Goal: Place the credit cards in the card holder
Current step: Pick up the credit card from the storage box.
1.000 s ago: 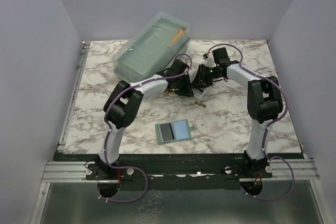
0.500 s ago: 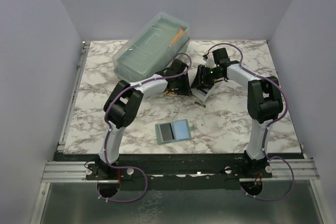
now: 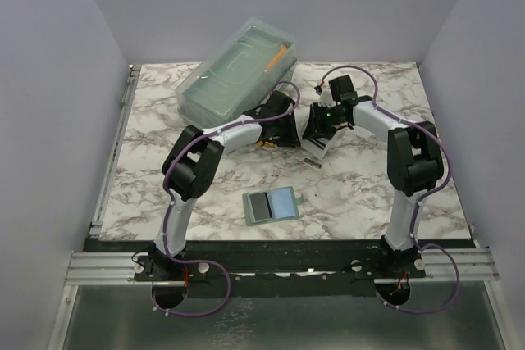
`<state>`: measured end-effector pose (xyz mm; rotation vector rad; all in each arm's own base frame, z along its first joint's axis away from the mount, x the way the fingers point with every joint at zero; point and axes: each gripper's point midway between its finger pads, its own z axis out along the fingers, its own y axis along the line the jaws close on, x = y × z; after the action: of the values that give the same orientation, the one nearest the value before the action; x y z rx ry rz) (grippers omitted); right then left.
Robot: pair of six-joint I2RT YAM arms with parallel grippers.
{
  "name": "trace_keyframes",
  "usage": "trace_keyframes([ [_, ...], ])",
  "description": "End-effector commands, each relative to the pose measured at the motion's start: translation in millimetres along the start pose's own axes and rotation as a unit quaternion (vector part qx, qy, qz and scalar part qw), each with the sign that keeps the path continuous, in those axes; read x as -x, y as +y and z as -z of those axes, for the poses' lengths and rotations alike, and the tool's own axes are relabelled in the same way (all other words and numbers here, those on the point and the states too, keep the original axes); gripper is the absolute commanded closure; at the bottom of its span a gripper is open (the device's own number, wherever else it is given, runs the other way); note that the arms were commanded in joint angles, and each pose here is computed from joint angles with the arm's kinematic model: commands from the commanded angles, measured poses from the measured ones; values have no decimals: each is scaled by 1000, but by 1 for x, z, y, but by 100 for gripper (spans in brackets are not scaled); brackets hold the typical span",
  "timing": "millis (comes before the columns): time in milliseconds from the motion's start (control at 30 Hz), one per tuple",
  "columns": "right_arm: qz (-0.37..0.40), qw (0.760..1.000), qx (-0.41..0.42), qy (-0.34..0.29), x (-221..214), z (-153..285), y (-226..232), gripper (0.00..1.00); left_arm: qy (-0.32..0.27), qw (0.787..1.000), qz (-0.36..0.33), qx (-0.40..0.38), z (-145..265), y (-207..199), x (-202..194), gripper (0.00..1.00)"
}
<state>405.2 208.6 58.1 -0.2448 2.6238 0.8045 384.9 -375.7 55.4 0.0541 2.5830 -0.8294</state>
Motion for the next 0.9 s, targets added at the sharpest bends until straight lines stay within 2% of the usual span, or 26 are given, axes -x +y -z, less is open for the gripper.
trace_keyframes([
  [0, 33, 998, -32, -41, 22, 19, 8, 75, -15, 1000, -9, -14, 13, -12, 10, 73],
  [267, 47, 995, -67, -64, 36, 37, 7, 90, -23, 998, -18, -60, 57, -41, 10, 73],
  [400, 49, 989, -99, -99, 50, 48, 1, 99, -24, 996, -27, -87, 85, -54, 5, 70],
  [533, 38, 983, -113, -141, 69, 61, 5, 100, -23, 992, -40, -115, 116, -63, -3, 65],
  [633, -8, 979, -135, -152, 76, 69, 0, 100, -11, 990, -35, -134, 133, -65, -12, 60],
  [767, -60, 981, -87, -160, 78, 72, 10, 100, -1, 987, -16, -160, 153, -69, -14, 57],
  [867, -60, 983, -26, -172, 78, 83, 32, 100, -8, 984, -7, -176, 169, -71, -7, 54],
])
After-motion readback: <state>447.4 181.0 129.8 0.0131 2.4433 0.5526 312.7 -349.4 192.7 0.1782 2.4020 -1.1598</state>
